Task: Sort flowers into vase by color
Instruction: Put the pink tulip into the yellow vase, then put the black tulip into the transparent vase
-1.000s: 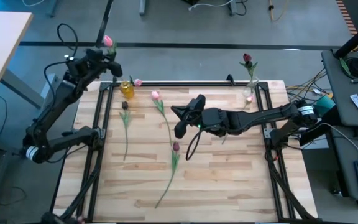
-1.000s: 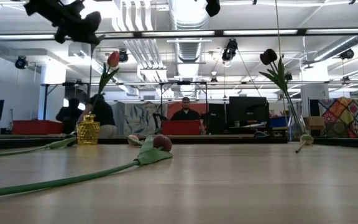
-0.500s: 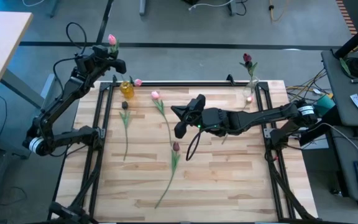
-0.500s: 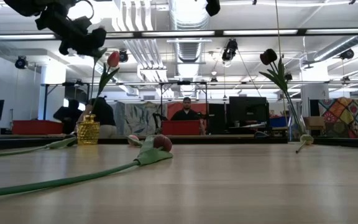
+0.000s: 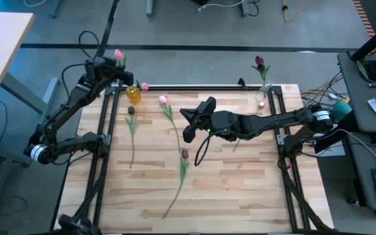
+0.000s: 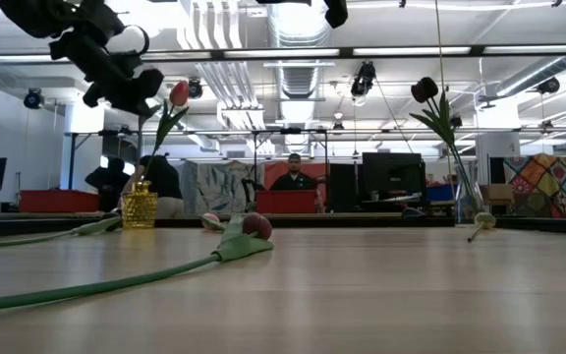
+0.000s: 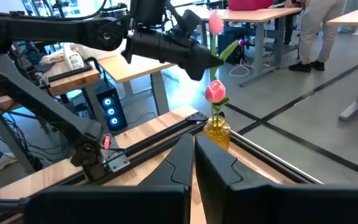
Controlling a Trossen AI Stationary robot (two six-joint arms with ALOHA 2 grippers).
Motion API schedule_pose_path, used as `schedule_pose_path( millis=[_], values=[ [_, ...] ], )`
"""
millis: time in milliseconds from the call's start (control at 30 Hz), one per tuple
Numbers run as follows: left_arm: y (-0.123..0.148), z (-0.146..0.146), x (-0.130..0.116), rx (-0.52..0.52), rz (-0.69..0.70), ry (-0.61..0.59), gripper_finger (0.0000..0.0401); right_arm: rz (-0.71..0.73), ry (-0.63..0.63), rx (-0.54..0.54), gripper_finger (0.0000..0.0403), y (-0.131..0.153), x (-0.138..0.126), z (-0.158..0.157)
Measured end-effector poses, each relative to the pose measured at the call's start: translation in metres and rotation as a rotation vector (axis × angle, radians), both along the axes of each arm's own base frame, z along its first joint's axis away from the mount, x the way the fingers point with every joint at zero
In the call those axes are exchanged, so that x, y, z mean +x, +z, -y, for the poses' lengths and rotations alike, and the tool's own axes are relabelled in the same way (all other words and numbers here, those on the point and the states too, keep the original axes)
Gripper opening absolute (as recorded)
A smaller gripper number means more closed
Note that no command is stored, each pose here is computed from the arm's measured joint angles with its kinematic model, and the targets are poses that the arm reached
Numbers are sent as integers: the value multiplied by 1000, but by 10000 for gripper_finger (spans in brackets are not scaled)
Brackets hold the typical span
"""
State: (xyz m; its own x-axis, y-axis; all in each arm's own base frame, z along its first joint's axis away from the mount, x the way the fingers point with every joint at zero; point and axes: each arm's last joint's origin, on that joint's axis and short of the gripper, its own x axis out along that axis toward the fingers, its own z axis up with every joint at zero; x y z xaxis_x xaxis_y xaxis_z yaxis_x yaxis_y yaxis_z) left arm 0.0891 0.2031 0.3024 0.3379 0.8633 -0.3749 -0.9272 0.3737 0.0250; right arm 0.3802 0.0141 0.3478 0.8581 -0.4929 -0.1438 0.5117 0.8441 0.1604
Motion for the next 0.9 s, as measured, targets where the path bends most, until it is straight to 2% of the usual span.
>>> schedule_pose_path(
  millis=[200, 533, 700, 900],
  values=[
    [-3, 3, 0, -54, -35, -45, 60, -3, 19, 5, 9, 0, 0, 2],
    [14, 9, 0, -131, -34, -118, 143, 4, 44, 10, 9, 2, 0, 2],
    [21, 14, -1, -175, -61, -152, 162, 15, 44, 11, 9, 5, -3, 3],
    [30, 22, -4, -185, -76, -191, 164, 5, 54, 27, 9, 10, -9, 9]
  ],
)
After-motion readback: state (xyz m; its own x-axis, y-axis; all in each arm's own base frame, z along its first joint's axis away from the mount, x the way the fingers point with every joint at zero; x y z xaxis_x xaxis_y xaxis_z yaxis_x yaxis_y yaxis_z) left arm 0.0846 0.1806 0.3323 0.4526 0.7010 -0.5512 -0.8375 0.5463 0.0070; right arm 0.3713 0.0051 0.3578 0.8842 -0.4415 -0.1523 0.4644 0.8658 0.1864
